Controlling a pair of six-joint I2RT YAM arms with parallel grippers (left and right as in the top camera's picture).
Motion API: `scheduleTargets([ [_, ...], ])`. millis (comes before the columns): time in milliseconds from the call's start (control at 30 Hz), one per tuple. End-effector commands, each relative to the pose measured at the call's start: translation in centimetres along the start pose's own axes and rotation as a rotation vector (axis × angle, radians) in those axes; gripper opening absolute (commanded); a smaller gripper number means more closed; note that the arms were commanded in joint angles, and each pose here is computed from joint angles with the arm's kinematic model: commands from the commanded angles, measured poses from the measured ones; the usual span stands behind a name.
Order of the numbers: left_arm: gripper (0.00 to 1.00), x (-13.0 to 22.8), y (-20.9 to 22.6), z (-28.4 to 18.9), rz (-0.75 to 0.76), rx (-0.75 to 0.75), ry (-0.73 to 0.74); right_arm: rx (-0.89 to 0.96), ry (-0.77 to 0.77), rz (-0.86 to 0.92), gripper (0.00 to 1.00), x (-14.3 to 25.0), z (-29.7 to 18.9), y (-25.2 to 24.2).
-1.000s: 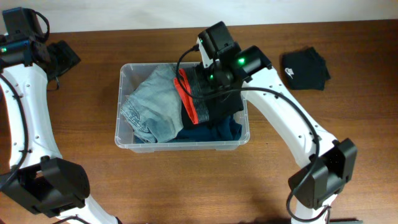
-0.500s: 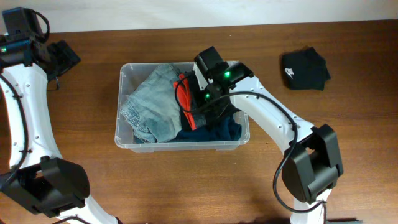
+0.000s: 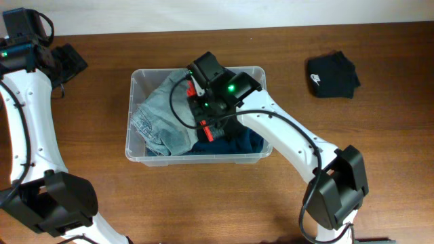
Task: Pack container
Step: 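Press the black shorts down into the box with the right gripper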
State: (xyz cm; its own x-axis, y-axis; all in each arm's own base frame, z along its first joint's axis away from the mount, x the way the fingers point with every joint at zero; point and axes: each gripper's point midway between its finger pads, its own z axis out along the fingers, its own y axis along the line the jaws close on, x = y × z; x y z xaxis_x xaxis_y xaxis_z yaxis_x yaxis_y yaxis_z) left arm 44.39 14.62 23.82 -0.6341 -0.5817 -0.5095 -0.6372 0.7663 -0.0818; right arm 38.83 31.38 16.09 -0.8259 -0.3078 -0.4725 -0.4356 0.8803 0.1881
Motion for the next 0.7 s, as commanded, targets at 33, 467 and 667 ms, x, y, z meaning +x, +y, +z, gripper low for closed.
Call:
scheduleTargets([
  [33, 0.99, -0.1, 0.0, 0.0, -0.013, -0.004, -0.003, 0.018, -0.073, 0.014, 0.05, -1.9, -1.8, -0.4],
  [467, 0.99, -0.1, 0.0, 0.0, -0.013, -0.004, -0.003, 0.098, 0.017, 0.027, 0.05, -0.2, 5.8, -3.0],
  [667, 0.99, -0.1, 0.0, 0.0, -0.013, -0.004, -0.003, 0.127, 0.062, 0.028, 0.04, 1.0, 7.8, -3.8],
])
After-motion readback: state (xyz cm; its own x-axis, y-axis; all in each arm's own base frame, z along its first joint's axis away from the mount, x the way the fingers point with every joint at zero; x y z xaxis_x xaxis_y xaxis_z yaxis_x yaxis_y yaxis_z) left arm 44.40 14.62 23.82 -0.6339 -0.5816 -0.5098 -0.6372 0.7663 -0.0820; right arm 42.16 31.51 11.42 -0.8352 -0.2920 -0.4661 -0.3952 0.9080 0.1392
